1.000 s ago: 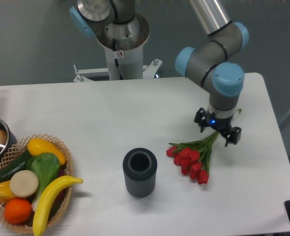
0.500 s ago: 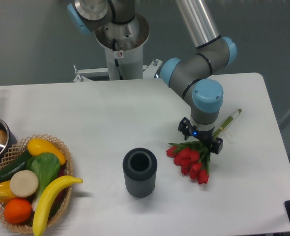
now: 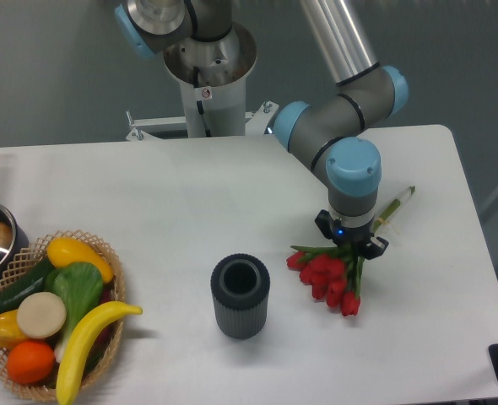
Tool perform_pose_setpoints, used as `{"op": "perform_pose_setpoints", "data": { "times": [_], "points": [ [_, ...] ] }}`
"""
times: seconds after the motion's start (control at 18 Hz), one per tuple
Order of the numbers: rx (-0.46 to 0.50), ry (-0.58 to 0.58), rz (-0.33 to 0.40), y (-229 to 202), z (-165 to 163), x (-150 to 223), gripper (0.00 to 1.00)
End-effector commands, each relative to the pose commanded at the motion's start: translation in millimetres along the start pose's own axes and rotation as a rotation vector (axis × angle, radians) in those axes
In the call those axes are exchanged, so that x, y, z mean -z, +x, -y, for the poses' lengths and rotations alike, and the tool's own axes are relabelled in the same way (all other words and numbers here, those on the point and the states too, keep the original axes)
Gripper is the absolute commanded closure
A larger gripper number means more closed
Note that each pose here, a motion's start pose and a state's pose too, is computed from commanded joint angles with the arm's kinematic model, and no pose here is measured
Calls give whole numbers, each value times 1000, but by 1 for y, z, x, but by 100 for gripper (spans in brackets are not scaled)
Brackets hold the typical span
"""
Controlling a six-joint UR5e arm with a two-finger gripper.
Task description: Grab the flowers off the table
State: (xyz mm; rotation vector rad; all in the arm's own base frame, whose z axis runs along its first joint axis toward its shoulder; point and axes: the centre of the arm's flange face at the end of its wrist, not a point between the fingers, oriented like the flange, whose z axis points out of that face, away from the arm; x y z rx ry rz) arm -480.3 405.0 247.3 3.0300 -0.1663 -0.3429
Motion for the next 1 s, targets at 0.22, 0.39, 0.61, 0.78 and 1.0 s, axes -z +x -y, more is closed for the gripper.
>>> {"op": "perform_pose_setpoints", "data": {
  "times": [0.22, 0.39, 0.61, 0.78, 1.0],
  "points": [
    [36, -14, 11, -2, -1, 1, 100],
    [51, 4, 38, -10, -6, 22, 100],
    [70, 6, 31, -42, -8, 55, 100],
    [81, 14, 31, -59, -12, 76, 100],
    [94, 31, 18, -75, -18, 94, 100]
  ]
}}
